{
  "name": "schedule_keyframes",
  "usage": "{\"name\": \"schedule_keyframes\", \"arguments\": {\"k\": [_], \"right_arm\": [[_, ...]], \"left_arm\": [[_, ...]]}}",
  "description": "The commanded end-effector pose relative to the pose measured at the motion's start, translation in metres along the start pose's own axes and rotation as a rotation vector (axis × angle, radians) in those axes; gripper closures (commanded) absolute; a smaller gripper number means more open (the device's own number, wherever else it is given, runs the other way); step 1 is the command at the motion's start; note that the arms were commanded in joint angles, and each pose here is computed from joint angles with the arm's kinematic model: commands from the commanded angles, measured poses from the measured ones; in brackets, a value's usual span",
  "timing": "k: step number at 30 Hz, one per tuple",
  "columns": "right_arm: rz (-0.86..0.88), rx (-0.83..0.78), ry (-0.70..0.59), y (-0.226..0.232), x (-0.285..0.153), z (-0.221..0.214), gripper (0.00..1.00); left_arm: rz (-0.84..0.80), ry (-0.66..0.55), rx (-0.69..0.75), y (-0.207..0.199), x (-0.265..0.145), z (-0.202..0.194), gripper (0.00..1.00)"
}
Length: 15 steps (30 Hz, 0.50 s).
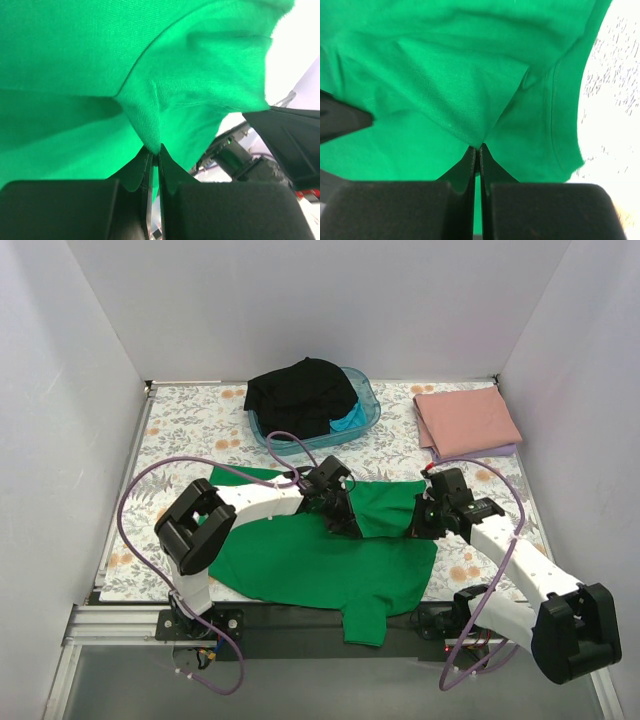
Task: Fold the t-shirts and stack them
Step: Fold the tshirt
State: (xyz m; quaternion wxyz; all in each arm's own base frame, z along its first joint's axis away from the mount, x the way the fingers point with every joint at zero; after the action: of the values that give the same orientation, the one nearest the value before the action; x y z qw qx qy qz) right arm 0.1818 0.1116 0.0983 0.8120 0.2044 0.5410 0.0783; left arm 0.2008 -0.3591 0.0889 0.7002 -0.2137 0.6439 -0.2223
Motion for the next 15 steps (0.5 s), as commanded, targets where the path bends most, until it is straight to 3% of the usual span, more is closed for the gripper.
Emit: {"name": "schedule_keyframes", "arguments": {"k": [1, 13, 15], "right_arm": [[-0.02, 0.0, 0.032, 0.0, -0.013, -0.009, 0.99], [-0.042, 0.037, 0.091, -0.006, -0.019, -0.03, 0.99], [-0.03, 0.043, 0.111, -0.005, -0.018, -0.036, 0.97]], "left_arm": [[-0.078, 0.009, 0.056, -0.016, -0.028, -0.007, 1.0], [0.046, 0.094, 0.066, 0.013, -0.021, -0.02, 1.0], [0.054, 0.104, 0.07, 0.016, -0.019, -0.022, 0.94]]}}
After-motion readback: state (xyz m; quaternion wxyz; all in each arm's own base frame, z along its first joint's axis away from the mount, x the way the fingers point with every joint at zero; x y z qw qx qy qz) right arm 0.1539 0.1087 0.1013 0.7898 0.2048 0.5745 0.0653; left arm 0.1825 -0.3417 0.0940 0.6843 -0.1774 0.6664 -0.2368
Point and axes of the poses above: each gripper's point midway between its finger pads, its own x axis out along the fingers, its own y axis along the line the jaws close on, z = x × y, the point moved 4 cm from there along -x, back along the fingers, and after that the axes turned 9 degrees about x, right-handed, at the moved point
